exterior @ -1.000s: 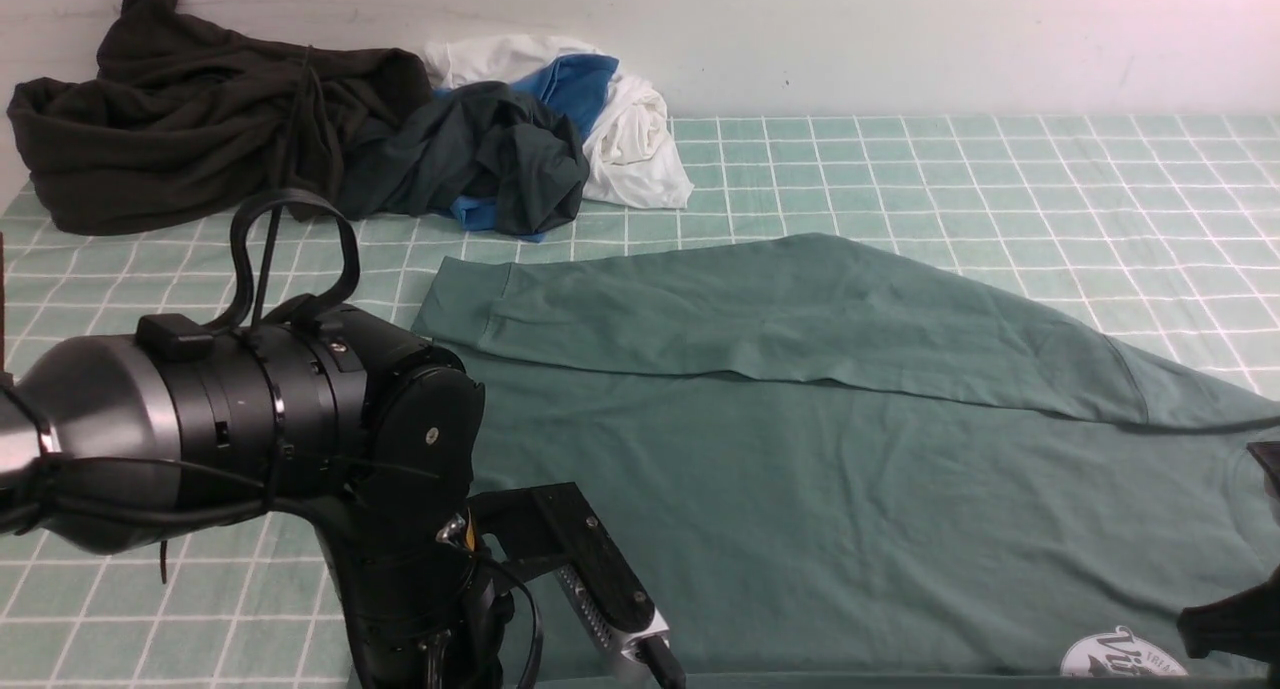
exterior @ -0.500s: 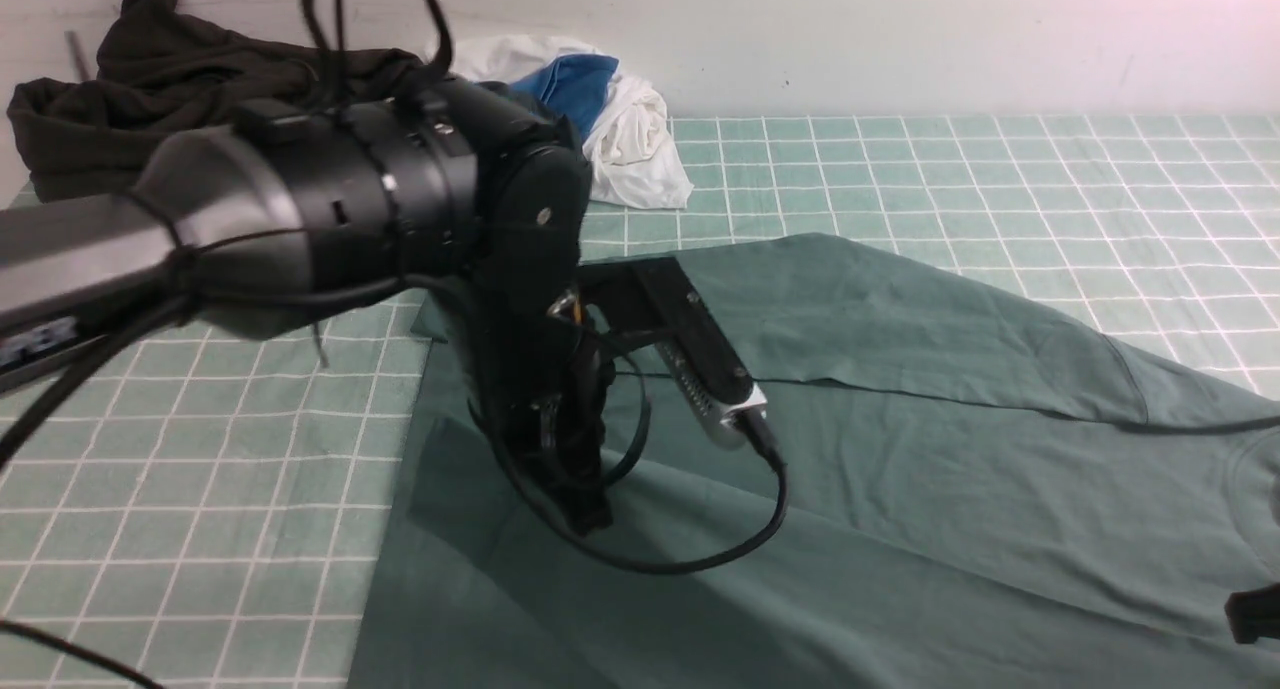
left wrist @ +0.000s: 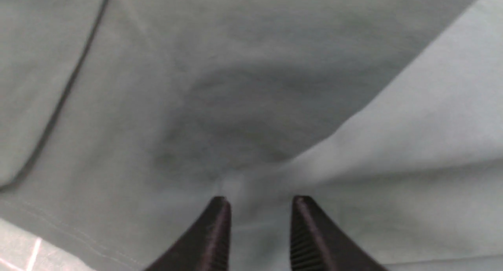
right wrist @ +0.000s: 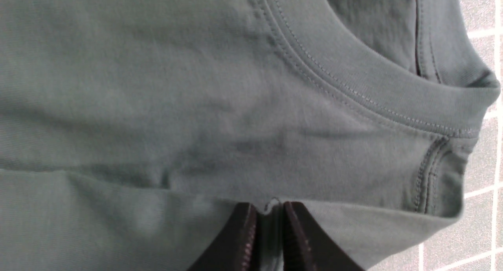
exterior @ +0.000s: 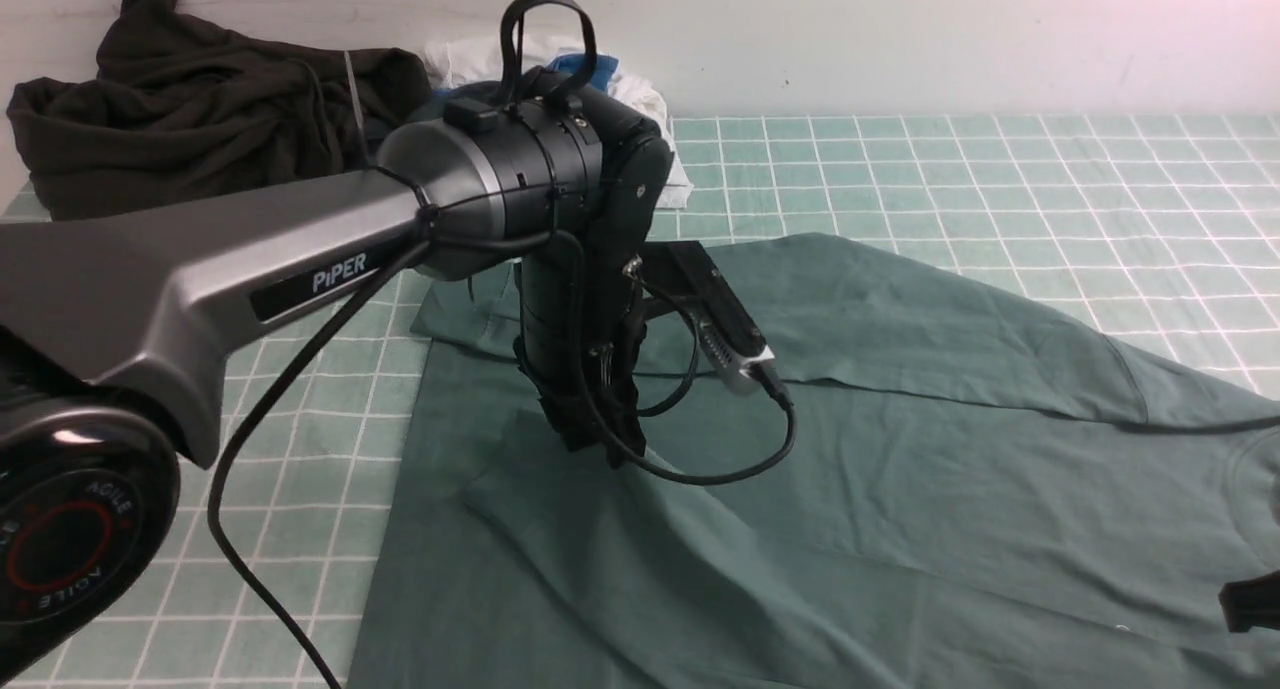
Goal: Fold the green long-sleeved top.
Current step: Use the left arm to drag and place the cuff at the centered position on the left edge of the fabric, then use the left arm to clamp the cuff farthest from it
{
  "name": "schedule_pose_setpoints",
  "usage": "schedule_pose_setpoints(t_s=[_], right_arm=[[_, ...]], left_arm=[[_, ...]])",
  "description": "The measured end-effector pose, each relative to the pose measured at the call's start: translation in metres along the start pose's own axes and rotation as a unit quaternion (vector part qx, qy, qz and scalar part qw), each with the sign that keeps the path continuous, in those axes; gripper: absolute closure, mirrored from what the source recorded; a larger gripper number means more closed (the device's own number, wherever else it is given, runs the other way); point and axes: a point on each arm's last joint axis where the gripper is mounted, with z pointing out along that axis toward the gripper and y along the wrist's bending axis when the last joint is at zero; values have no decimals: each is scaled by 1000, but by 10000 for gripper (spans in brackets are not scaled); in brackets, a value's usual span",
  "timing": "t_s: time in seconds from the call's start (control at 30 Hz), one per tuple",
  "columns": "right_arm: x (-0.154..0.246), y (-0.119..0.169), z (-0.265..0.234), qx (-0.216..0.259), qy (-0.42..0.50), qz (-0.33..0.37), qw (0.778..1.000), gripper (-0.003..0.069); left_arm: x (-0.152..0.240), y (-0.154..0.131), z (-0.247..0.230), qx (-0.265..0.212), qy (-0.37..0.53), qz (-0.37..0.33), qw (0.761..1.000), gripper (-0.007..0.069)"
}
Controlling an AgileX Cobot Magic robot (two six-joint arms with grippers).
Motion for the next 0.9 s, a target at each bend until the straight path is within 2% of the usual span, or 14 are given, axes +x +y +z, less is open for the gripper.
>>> schedule_pose_setpoints(t_s=[0.03, 0.07, 0.1, 0.17, 0.3, 0.43, 0.47, 0.6, 0.77, 0.9], right_arm=[[0, 0, 0, 0, -1, 1, 1000, 524], [0, 0, 0, 2, -1, 4, 1000, 496], [-2, -1, -1, 4, -5, 12, 1000, 452], [-6, -2, -6, 4, -14, 20, 1000, 410], [-22, -6, -29, -9, -59, 40, 997, 369], [-32, -5, -51, -44, -93, 38, 994, 362], [-32, -5, -51, -44, -94, 36, 994, 362], [-33, 1, -54, -79, -95, 18, 992, 361], [-34, 3, -55, -89, -99, 6, 991, 361], [-35, 4, -55, -91, -103, 3, 991, 361]], left_arm=[[0, 1, 0, 0, 0, -3, 1000, 363], [1, 4, -1, -2, -2, -16, 1000, 329], [3, 13, -4, -6, -7, -56, 998, 278], [5, 24, -10, -11, -17, -102, 995, 235], [22, 64, -20, -17, -42, -205, 978, 173], [52, 111, -16, -9, -80, -299, 951, 163], [54, 113, -16, -8, -83, -303, 949, 163], [79, 152, 17, 13, -123, -388, 913, 163], [85, 169, 52, 30, -152, -435, 887, 163], [84, 171, 76, 36, -153, -447, 881, 184]])
